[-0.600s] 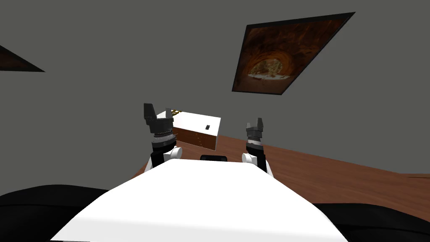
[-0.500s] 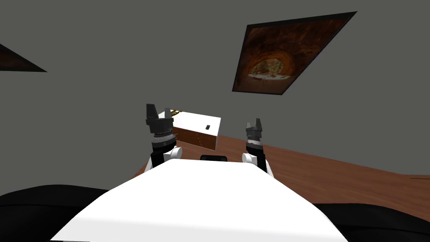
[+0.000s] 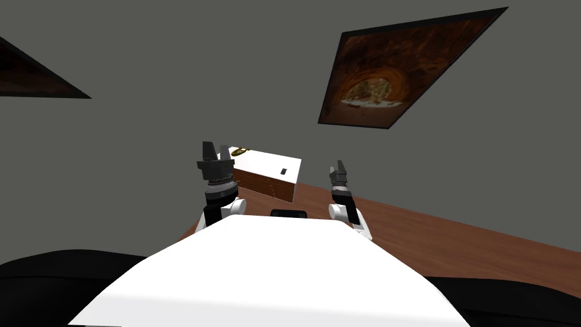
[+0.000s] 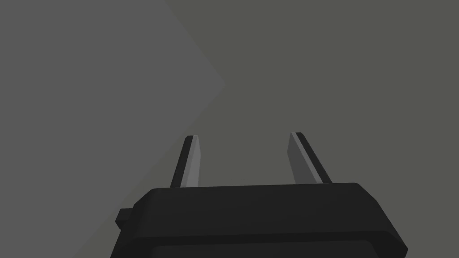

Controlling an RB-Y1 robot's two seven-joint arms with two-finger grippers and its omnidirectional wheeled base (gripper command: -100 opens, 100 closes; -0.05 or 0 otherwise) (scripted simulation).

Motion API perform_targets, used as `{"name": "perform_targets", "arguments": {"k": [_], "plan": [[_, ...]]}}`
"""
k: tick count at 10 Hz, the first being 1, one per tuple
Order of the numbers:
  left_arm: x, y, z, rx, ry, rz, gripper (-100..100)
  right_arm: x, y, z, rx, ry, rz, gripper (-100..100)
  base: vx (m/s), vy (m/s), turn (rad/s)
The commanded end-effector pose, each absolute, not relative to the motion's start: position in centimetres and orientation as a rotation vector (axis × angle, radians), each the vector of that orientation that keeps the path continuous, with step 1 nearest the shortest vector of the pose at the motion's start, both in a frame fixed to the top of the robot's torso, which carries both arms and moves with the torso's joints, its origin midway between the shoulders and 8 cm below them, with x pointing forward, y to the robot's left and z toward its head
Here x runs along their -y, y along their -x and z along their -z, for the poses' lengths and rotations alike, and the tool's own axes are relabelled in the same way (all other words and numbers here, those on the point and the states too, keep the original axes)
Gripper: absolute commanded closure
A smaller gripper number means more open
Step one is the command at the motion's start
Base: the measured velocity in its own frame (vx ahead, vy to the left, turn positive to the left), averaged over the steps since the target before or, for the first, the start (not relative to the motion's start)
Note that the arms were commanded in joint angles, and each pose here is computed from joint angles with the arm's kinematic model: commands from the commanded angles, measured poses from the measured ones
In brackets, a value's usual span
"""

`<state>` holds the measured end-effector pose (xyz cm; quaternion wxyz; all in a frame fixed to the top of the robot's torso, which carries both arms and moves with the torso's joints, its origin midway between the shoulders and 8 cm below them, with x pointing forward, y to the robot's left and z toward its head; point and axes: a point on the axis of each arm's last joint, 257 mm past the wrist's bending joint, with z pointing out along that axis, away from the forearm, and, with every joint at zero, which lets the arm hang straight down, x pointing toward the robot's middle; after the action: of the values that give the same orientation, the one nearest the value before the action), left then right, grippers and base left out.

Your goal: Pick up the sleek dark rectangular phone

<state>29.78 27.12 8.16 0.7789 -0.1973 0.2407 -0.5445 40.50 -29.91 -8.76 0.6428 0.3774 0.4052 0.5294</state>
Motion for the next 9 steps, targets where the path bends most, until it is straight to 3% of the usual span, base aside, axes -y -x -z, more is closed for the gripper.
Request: {"name": "perform_targets", "arguments": {"k": [1, 9], "plan": [[-27.1, -29.8, -8.2, -0.52, 0.427, 1.177, 0, 30.1, -41.4, 9.9, -0.956, -0.875, -1.188, -100, -0.011, 0.025, 0.024], [-27.1, -29.8, -8.2, -0.52, 0.427, 1.177, 0, 33.1, -47.7, 16.3, -1.177, -0.961, -1.032, -100, -0.012, 0.028, 0.078]]}}
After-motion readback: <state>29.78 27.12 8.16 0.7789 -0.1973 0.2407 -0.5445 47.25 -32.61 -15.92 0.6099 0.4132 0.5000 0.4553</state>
